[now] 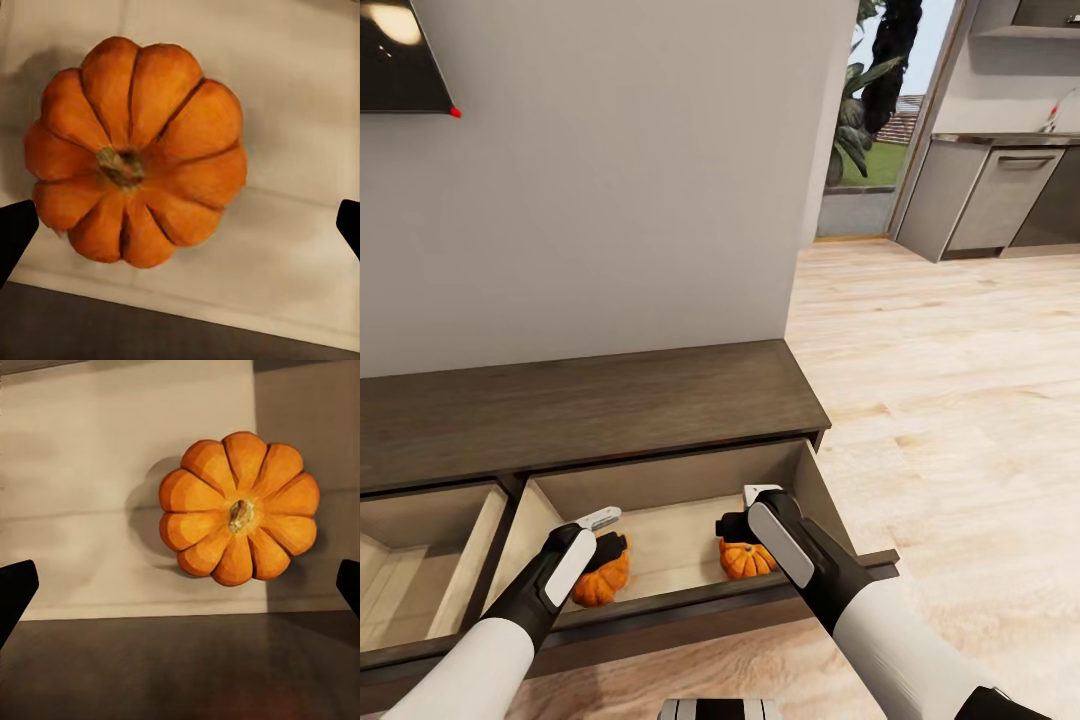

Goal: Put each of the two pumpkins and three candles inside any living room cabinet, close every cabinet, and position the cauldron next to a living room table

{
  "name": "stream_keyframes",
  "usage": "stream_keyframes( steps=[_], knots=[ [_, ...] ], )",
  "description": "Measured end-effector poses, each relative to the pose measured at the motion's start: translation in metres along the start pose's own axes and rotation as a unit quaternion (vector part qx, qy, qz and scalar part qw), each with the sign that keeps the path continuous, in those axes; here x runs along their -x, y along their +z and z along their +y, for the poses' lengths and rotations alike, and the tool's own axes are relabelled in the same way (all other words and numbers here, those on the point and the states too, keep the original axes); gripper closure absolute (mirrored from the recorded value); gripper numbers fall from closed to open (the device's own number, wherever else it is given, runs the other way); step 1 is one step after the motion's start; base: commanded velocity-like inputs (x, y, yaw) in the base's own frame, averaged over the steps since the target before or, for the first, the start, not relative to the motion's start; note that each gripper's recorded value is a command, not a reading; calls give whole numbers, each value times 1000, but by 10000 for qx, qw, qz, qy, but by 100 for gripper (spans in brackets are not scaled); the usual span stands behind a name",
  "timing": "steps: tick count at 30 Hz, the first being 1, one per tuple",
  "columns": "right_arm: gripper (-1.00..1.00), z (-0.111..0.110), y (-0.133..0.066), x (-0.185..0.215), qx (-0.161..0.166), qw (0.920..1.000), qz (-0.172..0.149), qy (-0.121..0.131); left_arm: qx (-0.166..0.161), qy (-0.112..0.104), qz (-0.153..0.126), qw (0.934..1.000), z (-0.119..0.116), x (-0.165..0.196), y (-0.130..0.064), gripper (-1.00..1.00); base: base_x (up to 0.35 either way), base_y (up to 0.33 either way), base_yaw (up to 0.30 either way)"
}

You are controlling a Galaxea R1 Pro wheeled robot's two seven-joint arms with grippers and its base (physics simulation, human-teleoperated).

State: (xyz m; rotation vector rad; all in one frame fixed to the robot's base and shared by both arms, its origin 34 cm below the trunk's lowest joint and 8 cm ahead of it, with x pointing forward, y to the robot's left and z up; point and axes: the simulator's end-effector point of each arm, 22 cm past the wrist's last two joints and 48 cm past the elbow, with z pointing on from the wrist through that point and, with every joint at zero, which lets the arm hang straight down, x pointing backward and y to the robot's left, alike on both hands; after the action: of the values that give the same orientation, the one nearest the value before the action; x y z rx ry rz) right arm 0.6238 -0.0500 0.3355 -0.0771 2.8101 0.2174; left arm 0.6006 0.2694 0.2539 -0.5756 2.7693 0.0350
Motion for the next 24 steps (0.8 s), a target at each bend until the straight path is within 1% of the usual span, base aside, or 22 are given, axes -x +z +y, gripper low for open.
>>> stream_keyframes(
  steps=[9,21,24],
  knots=[
    [-100,0,0,0,0,10000,3,-1,-10,-17,6,10000,0,0,0,-100,0,0,0],
    [-100,3,-24,16,-11,9997,-240,-38,-133,-49,-225,9996,-7,20,-24,-100,0,0,0],
    [-100,4,-30,20,-12,9995,-299,-48,-169,-15,-204,9996,-9,22,-30,-100,0,0,0]
  ],
)
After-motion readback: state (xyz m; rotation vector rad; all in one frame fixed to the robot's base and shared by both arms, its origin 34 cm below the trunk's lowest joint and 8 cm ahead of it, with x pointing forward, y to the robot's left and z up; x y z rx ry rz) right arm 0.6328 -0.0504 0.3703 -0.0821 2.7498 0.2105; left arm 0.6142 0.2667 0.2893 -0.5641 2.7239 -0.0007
